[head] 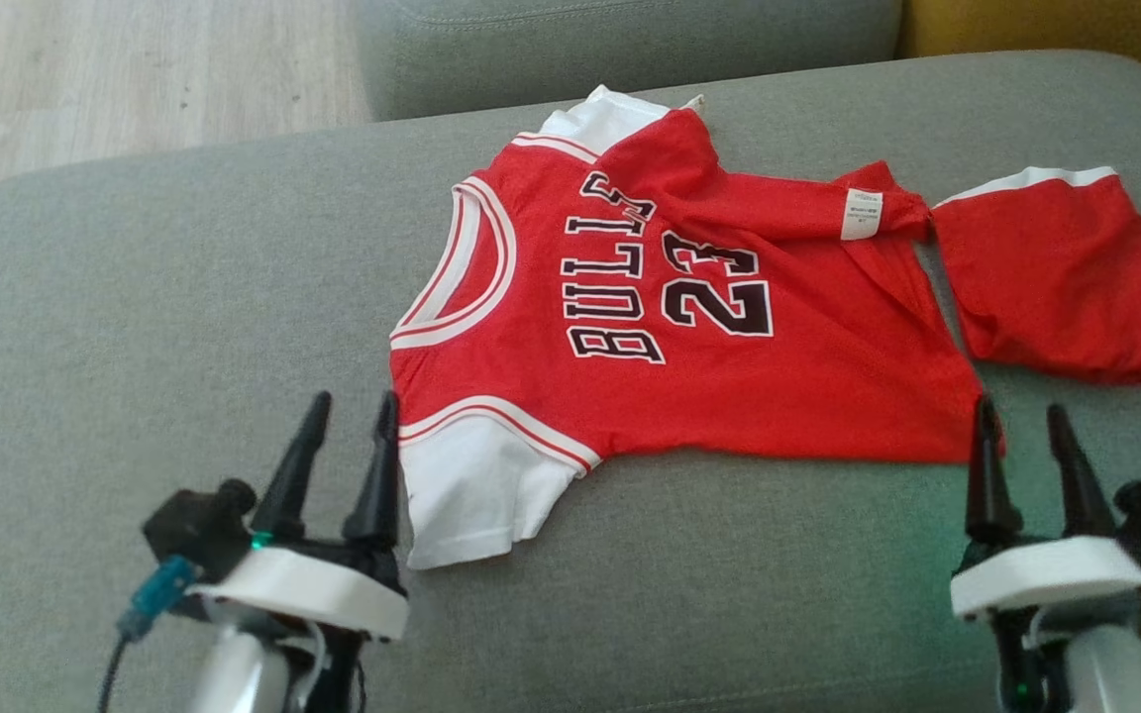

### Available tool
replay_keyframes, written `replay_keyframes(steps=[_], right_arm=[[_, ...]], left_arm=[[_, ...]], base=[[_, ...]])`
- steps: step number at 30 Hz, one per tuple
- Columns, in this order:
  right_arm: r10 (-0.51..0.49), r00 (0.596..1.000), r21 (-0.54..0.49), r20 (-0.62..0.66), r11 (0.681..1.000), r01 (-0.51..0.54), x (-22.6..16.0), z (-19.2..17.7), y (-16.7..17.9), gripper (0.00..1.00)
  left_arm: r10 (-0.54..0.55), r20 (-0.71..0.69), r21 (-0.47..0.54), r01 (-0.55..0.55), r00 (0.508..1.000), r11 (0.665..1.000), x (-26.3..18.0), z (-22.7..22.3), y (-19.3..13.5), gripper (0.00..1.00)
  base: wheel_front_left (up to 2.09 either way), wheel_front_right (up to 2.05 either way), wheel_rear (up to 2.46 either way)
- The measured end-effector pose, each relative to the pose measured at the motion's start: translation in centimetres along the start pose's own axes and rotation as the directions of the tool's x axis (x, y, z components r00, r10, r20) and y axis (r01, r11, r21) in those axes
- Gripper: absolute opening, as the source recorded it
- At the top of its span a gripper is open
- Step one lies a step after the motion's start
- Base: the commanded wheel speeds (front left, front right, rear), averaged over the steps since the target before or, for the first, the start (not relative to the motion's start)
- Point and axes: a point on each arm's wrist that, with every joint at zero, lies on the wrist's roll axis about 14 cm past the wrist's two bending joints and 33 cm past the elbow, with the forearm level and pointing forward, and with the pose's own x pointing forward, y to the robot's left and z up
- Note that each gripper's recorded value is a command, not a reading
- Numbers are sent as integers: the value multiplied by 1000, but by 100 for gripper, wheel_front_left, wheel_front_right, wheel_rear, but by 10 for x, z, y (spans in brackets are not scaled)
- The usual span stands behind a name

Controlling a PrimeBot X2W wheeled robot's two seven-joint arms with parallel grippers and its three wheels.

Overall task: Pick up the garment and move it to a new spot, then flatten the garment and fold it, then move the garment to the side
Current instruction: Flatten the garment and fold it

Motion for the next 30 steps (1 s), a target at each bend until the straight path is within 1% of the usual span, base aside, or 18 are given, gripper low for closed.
replay_keyframes(steps=[3,7,11,14,18,22,28,29,30], right_arm=[[5,1000,9,-19,1000,-5,-4,-9,2,100],[8,1000,13,-20,1000,-8,0,-10,4,100],[13,1000,15,-23,1000,-13,4,-12,6,100],[16,1000,15,-18,1000,-16,8,-11,7,100],[11,1000,15,-27,1000,-11,9,-14,6,100],[4,999,15,-36,1000,-4,9,-17,3,100],[-21,998,14,-59,1000,22,9,-23,-5,100],[-31,997,8,-67,999,32,8,-25,-8,100],[-45,996,7,-80,999,45,7,-28,-13,100]], left_arm=[[-20,-31,-8,19,999,1000,-4,-11,-8,100],[-32,-82,-30,30,996,999,-9,-27,-13,100],[-49,-202,-47,41,978,998,-21,-65,-19,100],[-28,-285,-39,18,958,999,-32,-89,-12,100],[3,-353,-18,-10,936,1000,-40,-108,0,100],[10,-369,-7,-13,929,1000,-35,-113,4,100],[-9,-387,-9,6,922,1000,-28,-118,1,100],[-19,-394,-16,14,919,1000,-28,-120,-2,33],[-24,-397,-25,15,918,1000,-27,-121,-4,0]], base=[[0,0,0],[0,0,0],[0,0,0],[0,0,0],[0,0,0],[0,0,0],[0,0,0],[0,0,0],[0,0,0]])
